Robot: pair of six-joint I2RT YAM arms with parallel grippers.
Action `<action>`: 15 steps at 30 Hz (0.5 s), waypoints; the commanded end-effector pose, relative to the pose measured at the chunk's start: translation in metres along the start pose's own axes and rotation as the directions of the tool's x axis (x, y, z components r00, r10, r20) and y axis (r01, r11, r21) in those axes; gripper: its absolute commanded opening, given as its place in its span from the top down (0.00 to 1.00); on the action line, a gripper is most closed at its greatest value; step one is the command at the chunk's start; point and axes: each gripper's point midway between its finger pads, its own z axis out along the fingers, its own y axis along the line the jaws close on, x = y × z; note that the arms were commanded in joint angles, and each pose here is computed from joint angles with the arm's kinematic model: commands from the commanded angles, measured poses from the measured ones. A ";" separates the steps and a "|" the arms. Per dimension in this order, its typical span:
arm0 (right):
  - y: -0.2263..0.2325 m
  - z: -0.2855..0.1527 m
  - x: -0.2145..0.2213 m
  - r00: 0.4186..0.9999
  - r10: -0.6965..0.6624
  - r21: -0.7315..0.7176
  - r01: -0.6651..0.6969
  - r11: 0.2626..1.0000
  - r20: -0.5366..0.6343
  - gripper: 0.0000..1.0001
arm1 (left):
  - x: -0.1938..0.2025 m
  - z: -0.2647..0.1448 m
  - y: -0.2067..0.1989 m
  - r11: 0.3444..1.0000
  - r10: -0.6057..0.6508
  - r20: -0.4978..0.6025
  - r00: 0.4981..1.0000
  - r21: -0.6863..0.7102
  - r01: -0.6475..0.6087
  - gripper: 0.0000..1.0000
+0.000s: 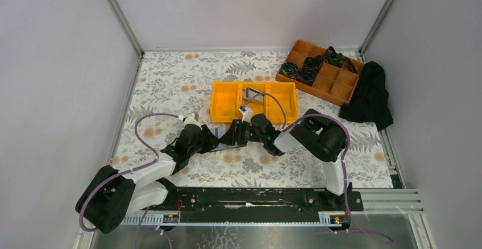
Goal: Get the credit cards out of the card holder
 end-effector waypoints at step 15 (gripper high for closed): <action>0.019 -0.002 -0.006 0.999 -0.030 -0.043 0.031 0.999 0.016 0.61 | 0.019 0.001 0.019 0.999 -0.008 -0.052 0.999 -0.046 0.005 0.53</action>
